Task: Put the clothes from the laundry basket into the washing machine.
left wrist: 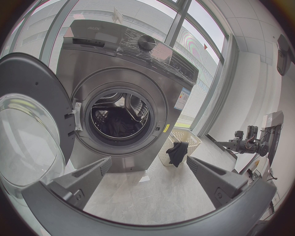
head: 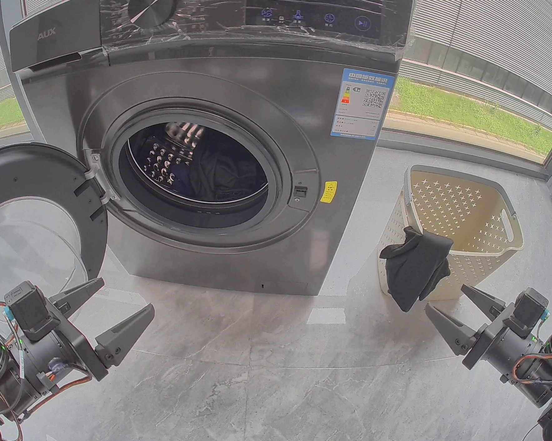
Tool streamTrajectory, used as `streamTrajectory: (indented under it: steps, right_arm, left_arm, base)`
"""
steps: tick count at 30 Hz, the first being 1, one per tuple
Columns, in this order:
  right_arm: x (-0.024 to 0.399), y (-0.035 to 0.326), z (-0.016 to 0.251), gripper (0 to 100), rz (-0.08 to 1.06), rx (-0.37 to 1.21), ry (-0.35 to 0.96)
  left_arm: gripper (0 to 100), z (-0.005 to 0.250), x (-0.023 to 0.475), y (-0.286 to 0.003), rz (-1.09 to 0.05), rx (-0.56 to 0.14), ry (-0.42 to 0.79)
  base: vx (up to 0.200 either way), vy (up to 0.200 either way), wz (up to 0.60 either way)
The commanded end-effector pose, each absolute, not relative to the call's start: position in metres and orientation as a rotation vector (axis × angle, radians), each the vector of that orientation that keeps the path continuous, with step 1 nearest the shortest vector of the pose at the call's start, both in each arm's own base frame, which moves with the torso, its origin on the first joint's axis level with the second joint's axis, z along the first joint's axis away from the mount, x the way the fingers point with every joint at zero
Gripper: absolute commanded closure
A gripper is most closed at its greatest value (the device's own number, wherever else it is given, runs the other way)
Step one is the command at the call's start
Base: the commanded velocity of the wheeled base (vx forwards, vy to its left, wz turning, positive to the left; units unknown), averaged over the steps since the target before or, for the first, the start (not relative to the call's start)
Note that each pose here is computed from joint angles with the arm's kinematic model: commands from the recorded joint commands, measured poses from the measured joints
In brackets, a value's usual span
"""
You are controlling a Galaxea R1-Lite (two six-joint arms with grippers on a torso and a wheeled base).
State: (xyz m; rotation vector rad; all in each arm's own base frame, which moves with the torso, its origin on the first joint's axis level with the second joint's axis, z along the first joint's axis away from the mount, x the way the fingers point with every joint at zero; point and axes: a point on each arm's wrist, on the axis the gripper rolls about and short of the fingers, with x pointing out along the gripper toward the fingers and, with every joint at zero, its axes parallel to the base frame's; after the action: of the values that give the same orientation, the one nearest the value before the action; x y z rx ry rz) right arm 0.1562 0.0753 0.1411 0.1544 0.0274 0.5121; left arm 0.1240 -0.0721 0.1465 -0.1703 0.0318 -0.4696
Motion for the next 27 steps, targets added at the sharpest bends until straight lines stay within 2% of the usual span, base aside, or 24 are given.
streamTrajectory:
  steps: [1,11,23,27]
  right_arm:
    - [0.164,0.086,0.138,0,0.564,0.147,0.056]
    - [0.173,0.091,0.131,0,0.565,0.134,0.088]
    - [0.173,0.103,0.131,0,0.599,0.135,0.086]
    - [0.173,0.103,0.13,0,0.593,0.133,0.094]
  left_arm:
    - [0,0.145,0.124,-0.072,-0.467,-0.164,0.036]
    - [0,0.142,0.122,-0.072,-0.469,-0.156,0.049]
    - [0,0.14,0.12,-0.069,-0.457,-0.153,0.059]
    - [0,0.14,0.119,-0.069,-0.457,-0.152,0.058]
  base:
    - [0.0,-0.2,0.0]
    - [0.0,-0.2,0.0]
    - [0.0,0.0,0.0]
    - [0.0,-0.2,0.0]
